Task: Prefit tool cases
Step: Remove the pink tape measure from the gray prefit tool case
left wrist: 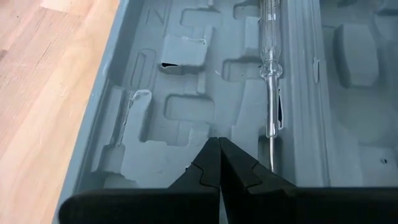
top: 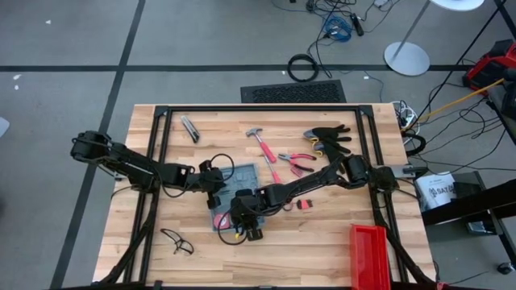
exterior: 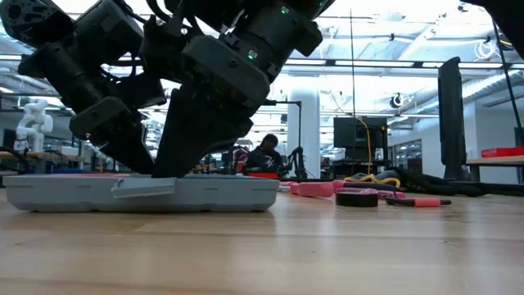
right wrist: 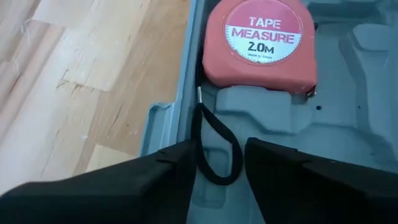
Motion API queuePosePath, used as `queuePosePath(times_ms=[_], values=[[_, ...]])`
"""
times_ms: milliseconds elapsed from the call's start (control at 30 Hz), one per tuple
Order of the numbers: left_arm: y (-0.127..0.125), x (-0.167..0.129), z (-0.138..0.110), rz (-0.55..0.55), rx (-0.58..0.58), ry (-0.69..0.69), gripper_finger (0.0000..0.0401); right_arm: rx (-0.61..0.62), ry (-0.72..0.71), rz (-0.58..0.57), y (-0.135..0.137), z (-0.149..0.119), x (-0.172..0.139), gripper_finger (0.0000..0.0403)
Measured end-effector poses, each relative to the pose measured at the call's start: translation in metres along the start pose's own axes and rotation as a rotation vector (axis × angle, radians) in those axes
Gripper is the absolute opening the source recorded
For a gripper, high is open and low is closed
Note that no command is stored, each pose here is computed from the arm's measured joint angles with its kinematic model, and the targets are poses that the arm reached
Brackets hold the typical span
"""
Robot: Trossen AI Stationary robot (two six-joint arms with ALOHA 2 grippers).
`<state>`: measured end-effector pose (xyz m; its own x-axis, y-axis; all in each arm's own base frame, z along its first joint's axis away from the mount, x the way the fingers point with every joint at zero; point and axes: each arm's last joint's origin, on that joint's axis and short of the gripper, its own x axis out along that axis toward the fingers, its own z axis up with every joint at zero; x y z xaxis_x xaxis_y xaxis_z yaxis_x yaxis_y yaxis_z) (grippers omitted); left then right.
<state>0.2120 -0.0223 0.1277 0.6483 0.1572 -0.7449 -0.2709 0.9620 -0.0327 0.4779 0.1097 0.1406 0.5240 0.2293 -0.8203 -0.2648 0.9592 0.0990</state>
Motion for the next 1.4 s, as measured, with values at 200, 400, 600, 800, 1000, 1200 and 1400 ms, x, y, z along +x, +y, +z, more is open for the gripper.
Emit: queuePosePath(times_ms=[200, 400, 600, 800, 1000, 1200, 1400], values=[[0.0, 0.0, 0.0, 0.001, -0.001, -0.004, 0.0, -0.036, 0.01, 0.001, -0.003, -0.006, 0.016, 0.0119], [0.0, 0.0, 0.0, 0.003, -0.001, -0.004, 0.0, -0.077, 0.025, -0.011, -0.01, -0.01, 0.023, 0.0039], [0.0, 0.0, 0.0, 0.005, -0.001, -0.004, 0.0, -0.117, -0.009, -0.032, -0.013, -0.007, 0.021, 0.0002], [0.001, 0.0, 0.0, 0.012, 0.0, -0.002, 0.0, -0.141, -0.05, -0.058, -0.012, 0.001, 0.009, 0.0], [0.001, 0.0, -0.002, 0.008, 0.002, 0.004, 0.0, -0.191, -0.101, -0.177, -0.006, 0.015, -0.017, 0.0], [0.001, 0.0, -0.002, 0.007, 0.003, 0.006, 0.0, -0.211, -0.131, -0.215, -0.003, 0.022, -0.03, 0.0], [0.001, 0.0, -0.002, 0.007, 0.004, 0.007, 0.0, -0.208, -0.073, -0.172, -0.003, 0.017, -0.032, 0.0]])
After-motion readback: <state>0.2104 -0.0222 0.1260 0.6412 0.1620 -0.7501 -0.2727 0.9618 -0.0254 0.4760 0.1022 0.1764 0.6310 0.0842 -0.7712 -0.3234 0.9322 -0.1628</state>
